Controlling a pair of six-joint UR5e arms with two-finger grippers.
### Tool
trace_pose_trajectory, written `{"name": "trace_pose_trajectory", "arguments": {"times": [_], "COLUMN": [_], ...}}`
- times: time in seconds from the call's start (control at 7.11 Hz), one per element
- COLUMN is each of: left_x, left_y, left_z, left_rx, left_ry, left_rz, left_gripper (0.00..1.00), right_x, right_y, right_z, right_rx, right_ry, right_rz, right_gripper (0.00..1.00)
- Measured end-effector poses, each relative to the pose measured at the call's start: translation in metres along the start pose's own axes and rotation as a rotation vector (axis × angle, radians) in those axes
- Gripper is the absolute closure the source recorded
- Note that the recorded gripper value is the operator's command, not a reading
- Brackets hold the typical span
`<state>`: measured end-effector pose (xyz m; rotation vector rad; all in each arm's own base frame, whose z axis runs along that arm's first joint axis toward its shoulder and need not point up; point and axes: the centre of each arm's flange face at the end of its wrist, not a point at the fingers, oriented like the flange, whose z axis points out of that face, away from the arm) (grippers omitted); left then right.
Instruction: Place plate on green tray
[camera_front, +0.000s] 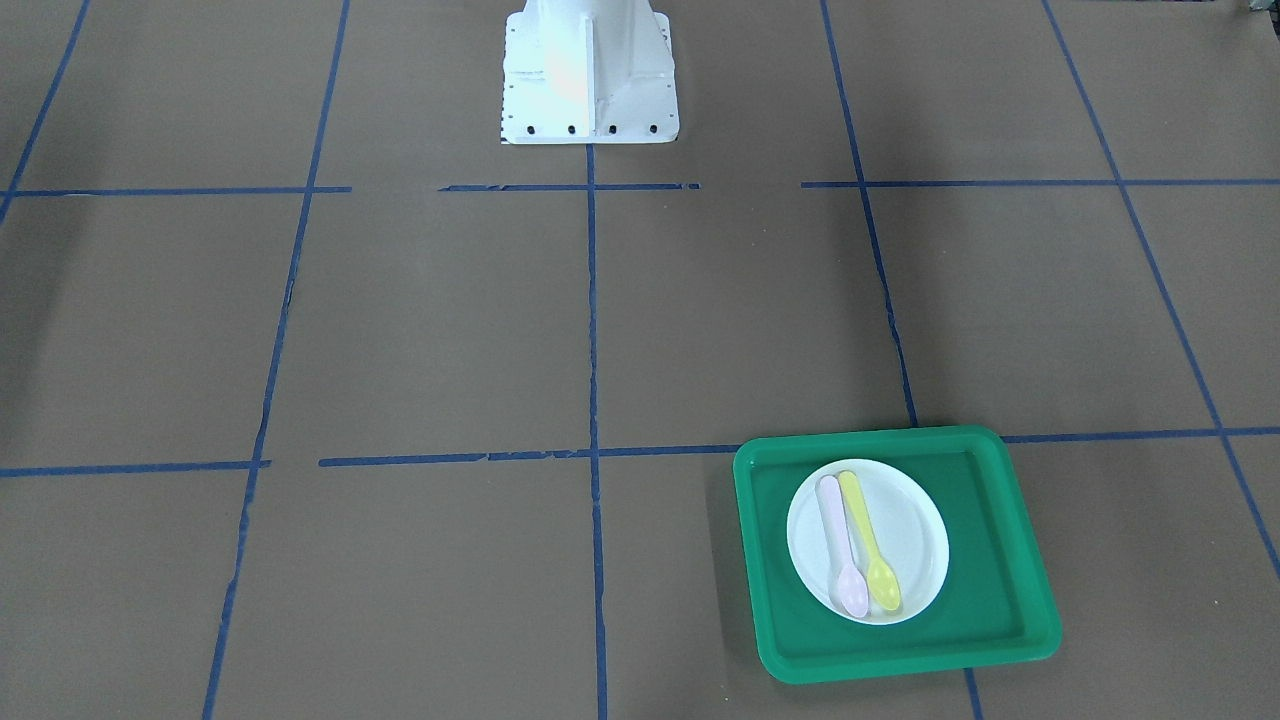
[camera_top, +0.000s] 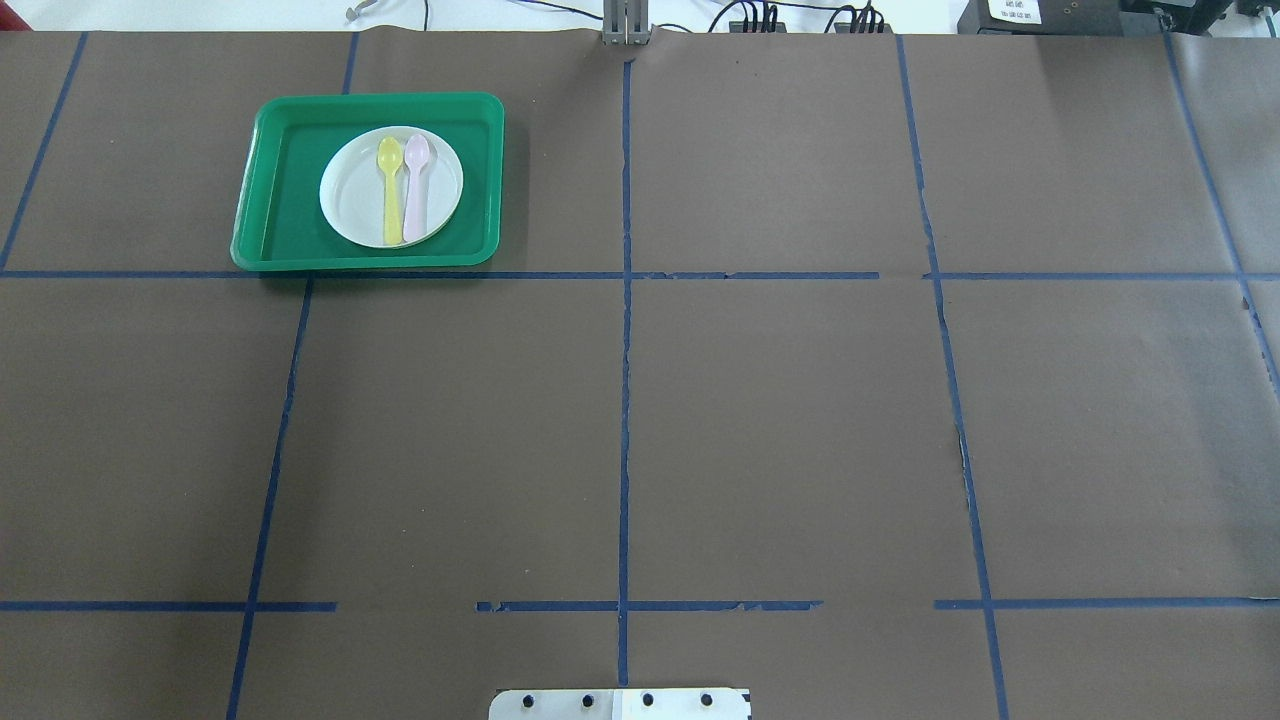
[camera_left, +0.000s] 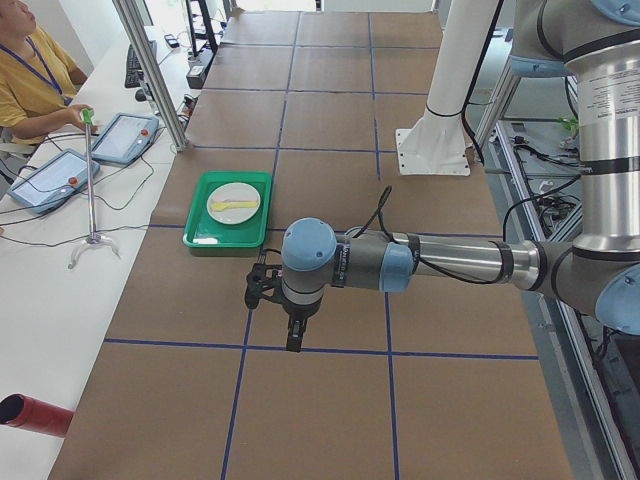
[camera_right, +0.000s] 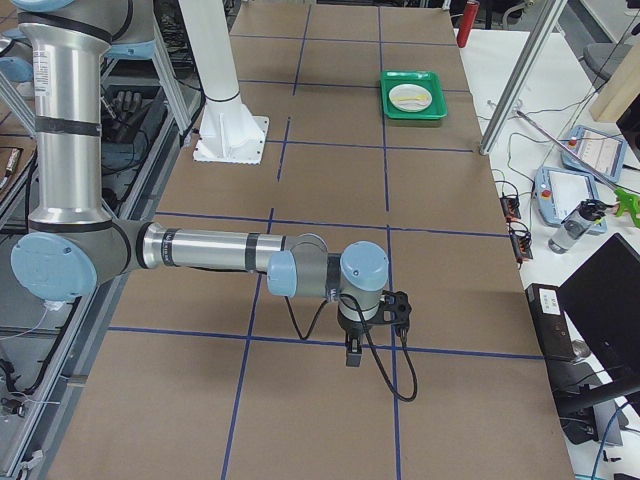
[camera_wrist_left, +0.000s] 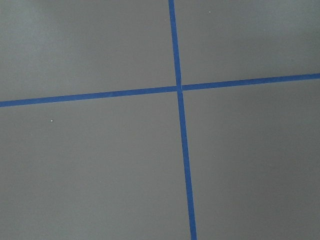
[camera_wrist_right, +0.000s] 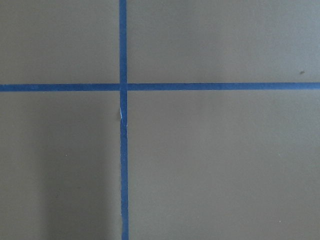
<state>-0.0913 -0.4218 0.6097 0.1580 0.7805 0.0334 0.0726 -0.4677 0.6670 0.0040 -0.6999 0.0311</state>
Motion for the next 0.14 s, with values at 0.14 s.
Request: {"name": "trace_pose_trajectory", "arguments": {"times": [0.14], "left_x": [-0.0003], "left_y": [0.0001], "left_z": [0.0003], "left_rx": [-0.001], "left_ry": [0.0], "left_rz": [-0.001], "left_gripper": [0.0], "right_x": [0.0], "right_y": [0.0], "right_z": [0.0], "right_rx": [0.0], "right_ry": [0.0], "right_rz": [0.0], "right_gripper": [0.0]}}
